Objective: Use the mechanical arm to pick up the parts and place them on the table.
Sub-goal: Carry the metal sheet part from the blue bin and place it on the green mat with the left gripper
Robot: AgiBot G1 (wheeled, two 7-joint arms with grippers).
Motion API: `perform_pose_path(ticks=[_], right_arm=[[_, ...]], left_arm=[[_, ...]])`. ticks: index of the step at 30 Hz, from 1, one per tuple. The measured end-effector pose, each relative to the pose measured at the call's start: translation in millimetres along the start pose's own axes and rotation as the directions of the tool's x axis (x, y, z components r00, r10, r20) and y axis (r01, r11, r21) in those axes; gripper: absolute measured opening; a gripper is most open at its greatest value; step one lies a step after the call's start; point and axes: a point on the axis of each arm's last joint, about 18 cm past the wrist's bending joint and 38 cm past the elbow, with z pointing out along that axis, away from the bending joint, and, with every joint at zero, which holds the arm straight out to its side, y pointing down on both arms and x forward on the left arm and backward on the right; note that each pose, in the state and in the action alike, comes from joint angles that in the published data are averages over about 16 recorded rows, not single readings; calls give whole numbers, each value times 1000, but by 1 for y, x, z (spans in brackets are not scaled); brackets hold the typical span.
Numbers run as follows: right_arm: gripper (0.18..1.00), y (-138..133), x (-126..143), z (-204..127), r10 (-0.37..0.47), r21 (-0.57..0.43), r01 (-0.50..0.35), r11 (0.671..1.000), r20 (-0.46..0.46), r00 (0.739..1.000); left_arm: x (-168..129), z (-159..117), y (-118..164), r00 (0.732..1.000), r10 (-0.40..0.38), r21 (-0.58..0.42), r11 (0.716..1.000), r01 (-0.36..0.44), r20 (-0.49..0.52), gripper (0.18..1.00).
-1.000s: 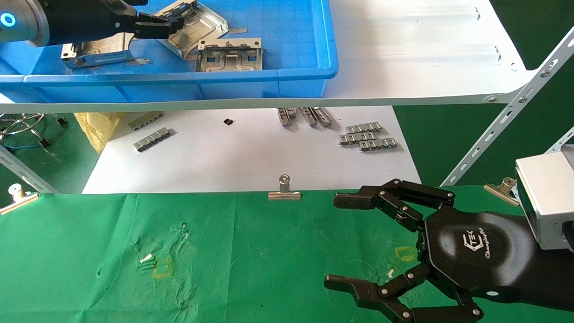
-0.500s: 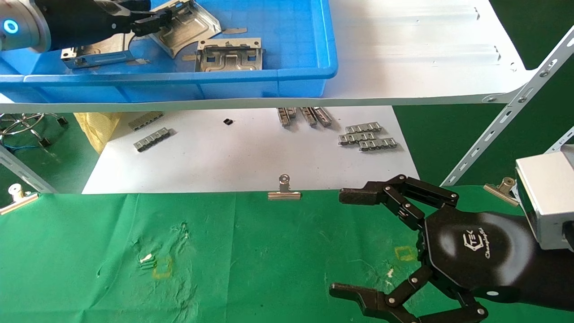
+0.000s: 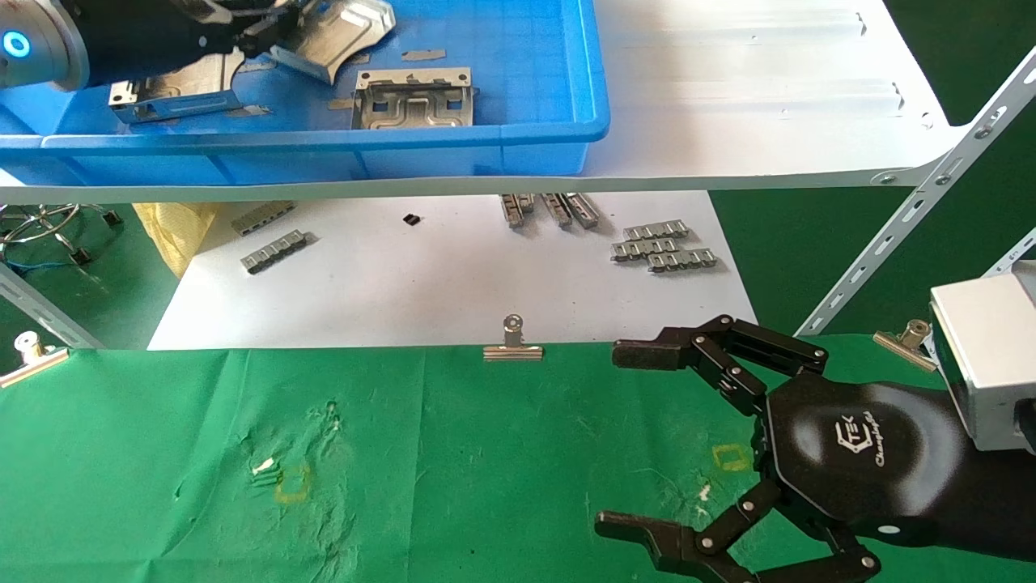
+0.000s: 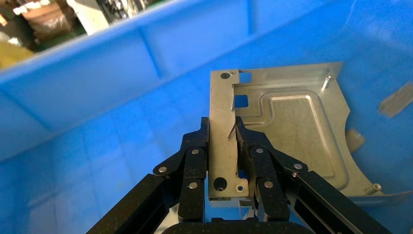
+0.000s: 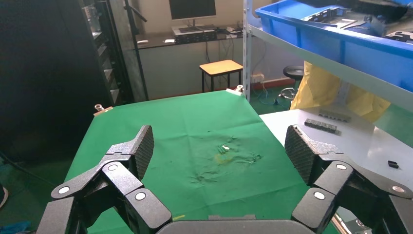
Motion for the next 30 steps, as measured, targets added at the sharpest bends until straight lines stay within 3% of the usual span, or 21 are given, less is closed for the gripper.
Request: perform_pose_path(ticks=[14,30], right_arm=[[1001,0,0,0,0,0,0,1000,0,1000],[1001,0,0,0,0,0,0,1000,0,1000]], left_arm=[[15,-18,-24,988,45,113,993,-28,-151,278],[36,-58,-37,921,157,228,971,-77,-355,277]])
